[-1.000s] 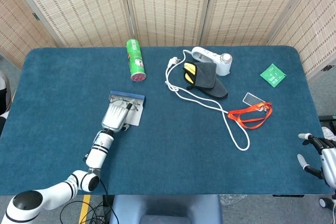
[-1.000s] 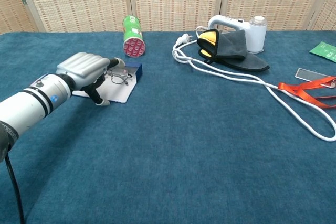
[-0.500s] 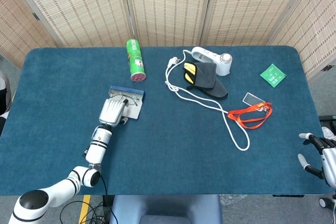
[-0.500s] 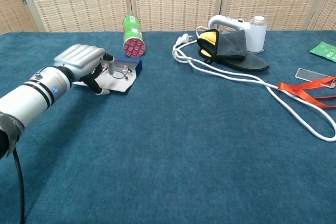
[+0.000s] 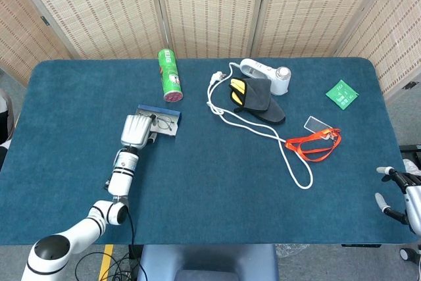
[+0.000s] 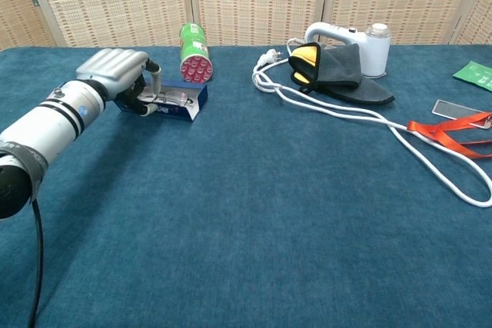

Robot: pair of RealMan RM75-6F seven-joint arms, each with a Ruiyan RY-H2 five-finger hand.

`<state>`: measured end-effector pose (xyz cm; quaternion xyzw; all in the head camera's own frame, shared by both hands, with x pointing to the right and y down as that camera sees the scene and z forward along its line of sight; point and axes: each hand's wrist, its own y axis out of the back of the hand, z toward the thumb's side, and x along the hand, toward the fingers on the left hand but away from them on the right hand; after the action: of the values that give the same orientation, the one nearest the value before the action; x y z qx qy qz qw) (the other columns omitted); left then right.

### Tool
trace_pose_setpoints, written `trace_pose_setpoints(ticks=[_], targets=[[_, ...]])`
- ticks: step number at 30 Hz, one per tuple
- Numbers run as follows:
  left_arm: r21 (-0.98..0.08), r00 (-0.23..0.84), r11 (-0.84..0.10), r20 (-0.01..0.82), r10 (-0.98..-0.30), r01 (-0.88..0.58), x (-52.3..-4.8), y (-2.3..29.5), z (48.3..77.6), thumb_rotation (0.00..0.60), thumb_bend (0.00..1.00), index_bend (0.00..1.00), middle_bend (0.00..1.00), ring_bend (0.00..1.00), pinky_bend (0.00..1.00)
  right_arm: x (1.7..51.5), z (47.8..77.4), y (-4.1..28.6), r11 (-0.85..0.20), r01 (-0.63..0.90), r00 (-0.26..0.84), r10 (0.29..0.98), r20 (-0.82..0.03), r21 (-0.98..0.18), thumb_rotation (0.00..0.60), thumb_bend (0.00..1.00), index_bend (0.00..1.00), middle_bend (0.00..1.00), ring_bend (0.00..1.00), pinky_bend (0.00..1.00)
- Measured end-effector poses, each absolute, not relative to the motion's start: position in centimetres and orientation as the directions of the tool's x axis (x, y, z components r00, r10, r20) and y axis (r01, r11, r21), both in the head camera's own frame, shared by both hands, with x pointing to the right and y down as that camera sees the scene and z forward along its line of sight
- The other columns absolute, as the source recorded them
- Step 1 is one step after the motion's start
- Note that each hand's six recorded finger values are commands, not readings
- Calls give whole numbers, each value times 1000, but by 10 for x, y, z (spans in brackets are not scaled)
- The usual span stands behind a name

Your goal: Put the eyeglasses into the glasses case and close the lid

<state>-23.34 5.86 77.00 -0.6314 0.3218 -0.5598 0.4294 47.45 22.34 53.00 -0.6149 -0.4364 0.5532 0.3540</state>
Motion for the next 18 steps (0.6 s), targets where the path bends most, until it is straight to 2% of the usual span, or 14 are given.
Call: trace_pose_setpoints(ticks=[6, 13, 18], targets=[[-895, 168, -427, 444, -880, 127, -231, 60, 778, 600, 396, 529, 894, 869, 970, 477, 529, 224, -368, 143, 1, 928, -372, -919, 600, 324, 292, 439, 416, 366], [-891, 167, -430, 451, -877, 148, -233, 63, 783, 600, 426, 661, 899, 870, 970, 477, 529, 224, -367, 145, -2, 929, -371, -919, 600, 324, 292, 439, 418, 366], [-903, 192, -411, 428, -883, 123, -236, 68, 777, 600, 426, 689, 899, 870, 970, 477, 529, 224, -366, 147, 2, 929, -370, -919, 600, 324, 291, 439, 418, 366]])
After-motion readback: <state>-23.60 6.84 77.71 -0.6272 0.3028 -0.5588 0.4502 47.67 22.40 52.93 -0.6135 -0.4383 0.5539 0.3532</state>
